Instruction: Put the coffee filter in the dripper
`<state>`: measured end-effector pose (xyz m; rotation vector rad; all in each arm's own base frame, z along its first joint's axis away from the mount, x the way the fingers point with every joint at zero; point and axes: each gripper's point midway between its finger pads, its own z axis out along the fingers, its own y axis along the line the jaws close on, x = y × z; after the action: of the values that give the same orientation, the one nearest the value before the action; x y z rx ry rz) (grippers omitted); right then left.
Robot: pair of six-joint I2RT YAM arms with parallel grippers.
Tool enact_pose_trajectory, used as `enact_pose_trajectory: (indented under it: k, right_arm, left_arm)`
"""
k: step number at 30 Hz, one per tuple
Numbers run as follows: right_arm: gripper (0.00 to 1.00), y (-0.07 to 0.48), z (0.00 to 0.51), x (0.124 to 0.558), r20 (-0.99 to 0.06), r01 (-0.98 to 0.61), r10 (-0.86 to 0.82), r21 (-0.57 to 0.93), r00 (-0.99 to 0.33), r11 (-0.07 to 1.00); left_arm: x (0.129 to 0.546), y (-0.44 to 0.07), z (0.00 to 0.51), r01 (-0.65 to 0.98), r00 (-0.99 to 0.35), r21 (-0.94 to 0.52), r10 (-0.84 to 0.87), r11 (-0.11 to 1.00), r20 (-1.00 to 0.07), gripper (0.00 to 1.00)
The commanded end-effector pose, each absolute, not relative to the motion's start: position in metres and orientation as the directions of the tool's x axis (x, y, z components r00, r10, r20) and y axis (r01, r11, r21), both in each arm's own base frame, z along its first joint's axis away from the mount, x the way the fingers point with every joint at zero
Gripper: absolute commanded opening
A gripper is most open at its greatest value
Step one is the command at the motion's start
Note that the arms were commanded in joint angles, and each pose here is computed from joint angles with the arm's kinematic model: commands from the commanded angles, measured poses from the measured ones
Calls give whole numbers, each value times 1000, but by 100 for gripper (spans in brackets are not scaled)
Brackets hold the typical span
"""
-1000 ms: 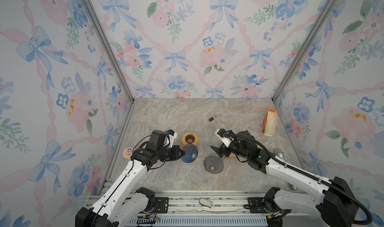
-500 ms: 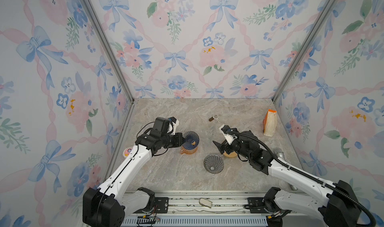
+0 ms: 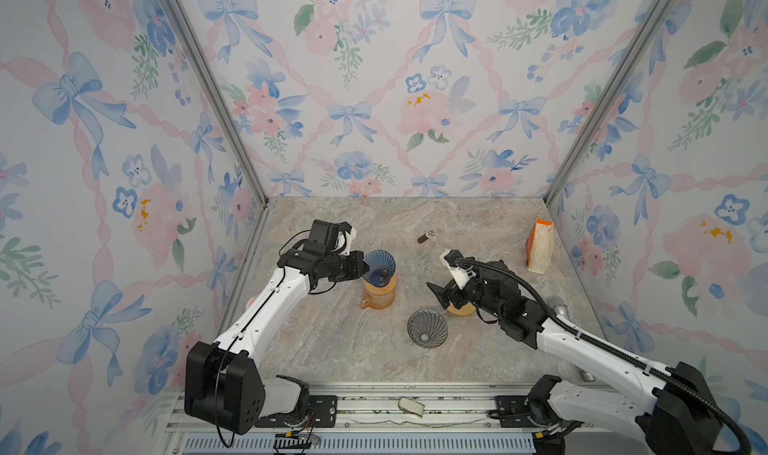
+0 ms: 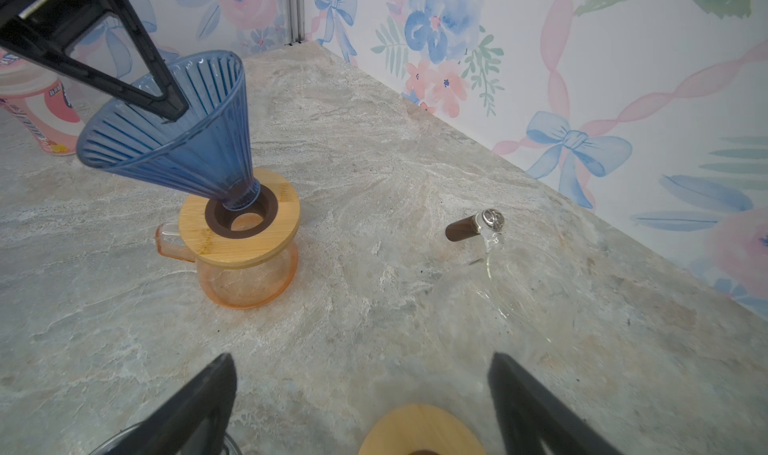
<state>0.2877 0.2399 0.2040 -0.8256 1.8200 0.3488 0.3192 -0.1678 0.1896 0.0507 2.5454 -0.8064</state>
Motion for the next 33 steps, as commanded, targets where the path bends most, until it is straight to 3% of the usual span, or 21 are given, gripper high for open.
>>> enact_pose_trajectory:
  k: [1, 33]
  right_arm:
    - [97, 241, 207, 288, -901, -690, -368, -116, -230, 715]
    - [96, 247, 195, 296, -890, -687, -339, -42, -303, 725]
  left_arm:
    - [328, -171, 199, 220, -877, -534, -75, 816, -476, 0]
    - [334, -164, 168, 221, -919, -454, 28, 863, -393, 0]
